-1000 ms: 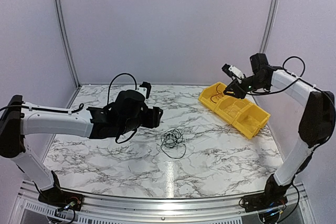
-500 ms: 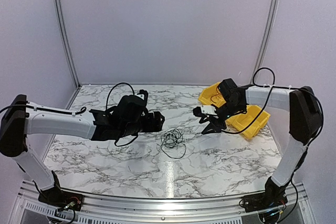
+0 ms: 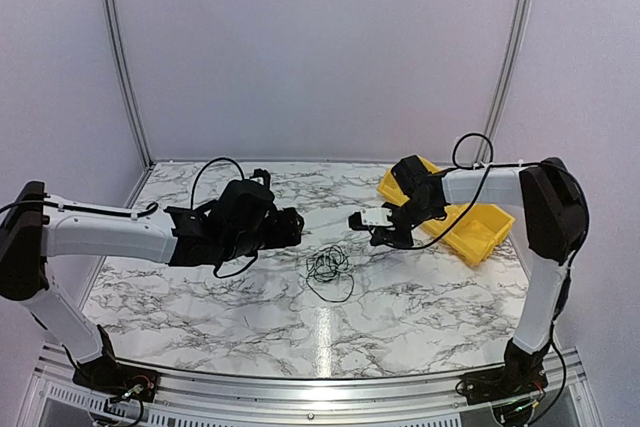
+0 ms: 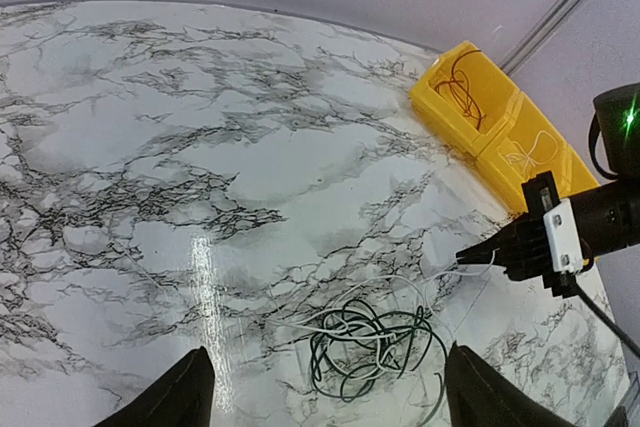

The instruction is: Untangle the cables

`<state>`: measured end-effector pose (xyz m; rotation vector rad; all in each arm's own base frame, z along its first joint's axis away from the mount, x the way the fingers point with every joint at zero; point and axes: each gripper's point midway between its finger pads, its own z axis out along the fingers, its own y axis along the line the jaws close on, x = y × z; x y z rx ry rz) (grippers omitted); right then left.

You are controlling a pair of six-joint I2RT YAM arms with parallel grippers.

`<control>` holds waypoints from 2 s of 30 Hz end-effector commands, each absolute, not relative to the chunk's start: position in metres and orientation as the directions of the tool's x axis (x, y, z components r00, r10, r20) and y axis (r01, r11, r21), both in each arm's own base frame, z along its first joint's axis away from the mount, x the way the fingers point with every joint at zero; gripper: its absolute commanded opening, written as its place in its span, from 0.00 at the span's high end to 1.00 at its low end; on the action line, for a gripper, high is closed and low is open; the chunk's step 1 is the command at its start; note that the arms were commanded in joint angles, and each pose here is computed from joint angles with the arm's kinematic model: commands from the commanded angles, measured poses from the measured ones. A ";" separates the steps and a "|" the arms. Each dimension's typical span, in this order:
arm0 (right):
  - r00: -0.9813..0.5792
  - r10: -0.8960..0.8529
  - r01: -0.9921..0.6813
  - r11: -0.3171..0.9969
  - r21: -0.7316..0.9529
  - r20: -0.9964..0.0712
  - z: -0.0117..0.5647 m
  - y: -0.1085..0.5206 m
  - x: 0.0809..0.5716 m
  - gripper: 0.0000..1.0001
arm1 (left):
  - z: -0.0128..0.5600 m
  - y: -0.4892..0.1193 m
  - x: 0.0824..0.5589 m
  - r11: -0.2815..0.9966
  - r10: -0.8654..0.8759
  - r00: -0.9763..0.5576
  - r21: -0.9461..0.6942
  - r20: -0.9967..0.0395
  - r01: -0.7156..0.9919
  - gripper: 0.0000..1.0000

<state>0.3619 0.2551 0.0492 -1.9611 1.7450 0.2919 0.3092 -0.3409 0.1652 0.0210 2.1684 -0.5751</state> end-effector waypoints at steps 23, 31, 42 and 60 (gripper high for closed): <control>-0.358 -0.511 -0.931 0.258 0.258 -0.782 0.193 0.289 0.370 1.00 | 0.147 -0.468 0.324 0.778 0.134 -0.456 -0.191 -0.880 0.598 0.30; -0.318 -0.476 -0.947 0.113 0.302 -0.820 0.255 0.283 0.321 1.00 | 0.113 -0.468 0.352 0.810 0.103 -0.489 -0.213 -0.866 0.547 0.60; -0.117 -0.286 -0.993 0.043 0.109 -0.951 0.391 0.286 0.295 1.00 | 0.044 -0.454 0.340 0.821 0.175 -0.580 -0.207 -0.795 0.531 0.75; 0.100 0.120 -0.984 0.159 -0.080 -0.988 0.590 0.221 0.318 1.00 | 0.010 -0.422 0.317 0.838 0.224 -0.637 -0.188 -0.737 0.513 0.82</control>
